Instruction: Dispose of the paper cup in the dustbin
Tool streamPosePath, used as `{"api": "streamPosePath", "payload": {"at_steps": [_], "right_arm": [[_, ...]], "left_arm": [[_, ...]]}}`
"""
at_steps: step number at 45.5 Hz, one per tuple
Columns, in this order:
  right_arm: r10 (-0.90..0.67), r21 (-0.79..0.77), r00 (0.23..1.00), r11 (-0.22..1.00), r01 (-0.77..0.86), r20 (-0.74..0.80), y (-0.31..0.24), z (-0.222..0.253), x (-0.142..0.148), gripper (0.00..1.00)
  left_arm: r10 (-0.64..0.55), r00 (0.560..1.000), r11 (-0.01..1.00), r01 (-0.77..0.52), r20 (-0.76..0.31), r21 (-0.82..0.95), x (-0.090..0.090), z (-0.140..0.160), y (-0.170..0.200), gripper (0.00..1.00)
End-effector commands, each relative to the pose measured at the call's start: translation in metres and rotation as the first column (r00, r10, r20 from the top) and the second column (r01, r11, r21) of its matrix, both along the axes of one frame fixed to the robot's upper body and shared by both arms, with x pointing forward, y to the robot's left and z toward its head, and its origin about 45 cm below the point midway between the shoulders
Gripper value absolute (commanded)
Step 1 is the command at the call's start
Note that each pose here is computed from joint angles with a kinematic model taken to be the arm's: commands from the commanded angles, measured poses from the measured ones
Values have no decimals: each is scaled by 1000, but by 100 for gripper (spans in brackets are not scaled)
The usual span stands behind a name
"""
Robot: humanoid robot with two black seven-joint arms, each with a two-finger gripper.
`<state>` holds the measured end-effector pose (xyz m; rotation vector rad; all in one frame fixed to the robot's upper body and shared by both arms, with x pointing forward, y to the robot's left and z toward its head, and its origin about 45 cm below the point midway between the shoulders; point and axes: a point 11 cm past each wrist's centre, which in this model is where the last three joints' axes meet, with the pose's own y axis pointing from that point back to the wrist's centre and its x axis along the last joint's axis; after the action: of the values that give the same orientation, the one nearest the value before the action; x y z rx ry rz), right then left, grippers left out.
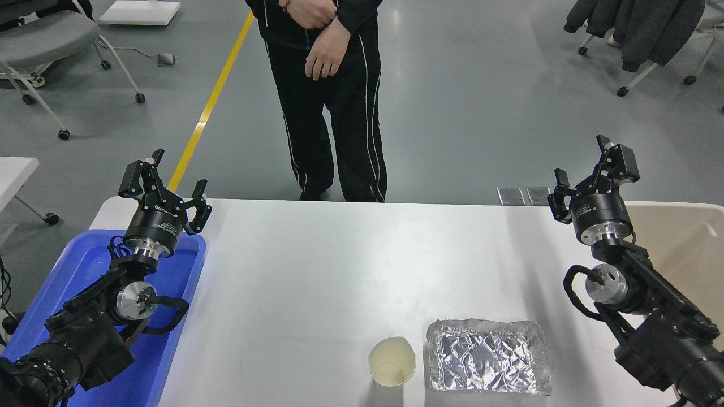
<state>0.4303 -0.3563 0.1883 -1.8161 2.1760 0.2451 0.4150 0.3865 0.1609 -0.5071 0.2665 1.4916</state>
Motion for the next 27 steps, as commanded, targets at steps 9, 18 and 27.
{"api": "streamPosePath", "payload": {"at_steps": [9,18,27], "right_arm": [[-14,-6,1000,1000,14,-25,-5,-9,-3,99],[-21,-9,999,1000,20,-29,-8,-11,-4,99],[-18,-6,999,1000,17,-31,-8,-12,-5,99]], "left_arm": [[-1,1000,1000,1,0,0,0,0,0,100],[-1,1000,1000,1,0,0,0,0,0,100],[2,1000,1000,-2,0,0,0,0,1,100]]}}
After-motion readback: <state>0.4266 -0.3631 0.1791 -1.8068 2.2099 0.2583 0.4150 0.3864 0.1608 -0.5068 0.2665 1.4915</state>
